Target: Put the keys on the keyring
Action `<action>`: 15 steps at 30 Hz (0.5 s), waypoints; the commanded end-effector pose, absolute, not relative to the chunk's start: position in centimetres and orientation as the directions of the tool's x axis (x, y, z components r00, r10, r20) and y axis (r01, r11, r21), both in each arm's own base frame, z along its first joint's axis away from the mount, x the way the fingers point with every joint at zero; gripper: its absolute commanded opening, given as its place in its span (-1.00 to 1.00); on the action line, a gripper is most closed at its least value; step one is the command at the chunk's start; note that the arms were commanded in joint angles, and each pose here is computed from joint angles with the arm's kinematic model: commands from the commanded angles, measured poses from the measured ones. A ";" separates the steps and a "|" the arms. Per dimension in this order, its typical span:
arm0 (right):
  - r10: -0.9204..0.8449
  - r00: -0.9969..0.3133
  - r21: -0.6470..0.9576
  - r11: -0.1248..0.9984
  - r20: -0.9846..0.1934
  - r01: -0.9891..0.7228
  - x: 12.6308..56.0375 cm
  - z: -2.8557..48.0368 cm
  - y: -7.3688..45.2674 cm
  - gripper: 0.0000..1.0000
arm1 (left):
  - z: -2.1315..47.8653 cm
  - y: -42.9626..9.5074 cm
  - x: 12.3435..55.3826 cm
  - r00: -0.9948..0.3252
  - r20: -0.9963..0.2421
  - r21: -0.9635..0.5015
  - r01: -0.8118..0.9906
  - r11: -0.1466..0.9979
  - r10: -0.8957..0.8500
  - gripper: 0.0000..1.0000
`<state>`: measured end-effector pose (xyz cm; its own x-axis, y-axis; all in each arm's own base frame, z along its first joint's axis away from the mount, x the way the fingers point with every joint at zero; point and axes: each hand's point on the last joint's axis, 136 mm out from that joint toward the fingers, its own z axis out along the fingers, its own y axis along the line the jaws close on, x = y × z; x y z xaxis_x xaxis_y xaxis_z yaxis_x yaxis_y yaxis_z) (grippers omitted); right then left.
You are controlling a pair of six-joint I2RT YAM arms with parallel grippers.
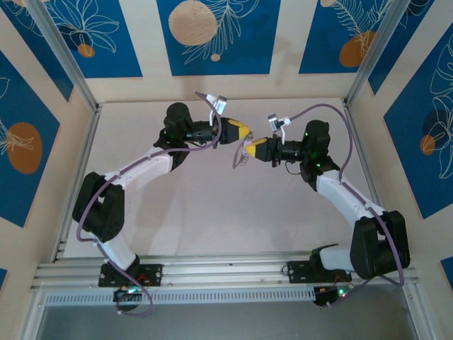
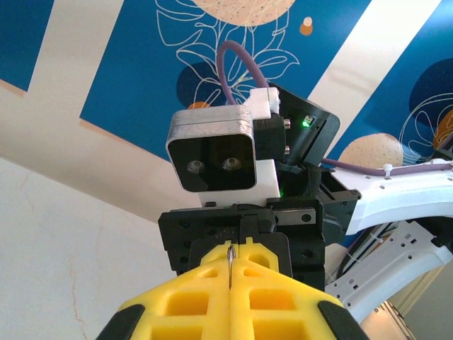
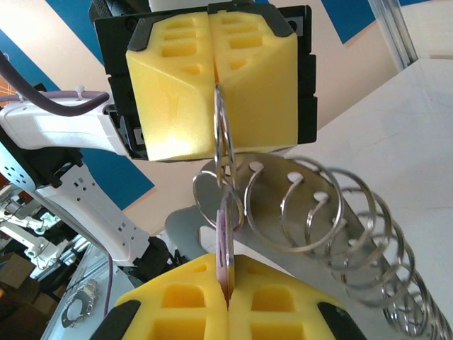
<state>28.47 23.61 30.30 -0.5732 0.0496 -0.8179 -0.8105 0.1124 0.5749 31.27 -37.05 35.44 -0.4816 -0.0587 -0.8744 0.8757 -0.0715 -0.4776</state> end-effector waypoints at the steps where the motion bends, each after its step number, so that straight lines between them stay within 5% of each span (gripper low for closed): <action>1: 0.029 -0.568 0.568 0.098 -0.822 -0.817 28.6 30.7 24.5 -1.00 | 37.0 -36.7 30.6 -0.421 -0.902 -0.415 0.907 -0.075 -0.096 -1.00; 15: 0.064 -0.597 0.599 0.169 -0.799 -0.783 30.2 29.3 23.2 -1.00 | 37.8 -35.7 30.4 -0.407 -0.895 -0.405 0.913 -0.048 -0.185 -1.00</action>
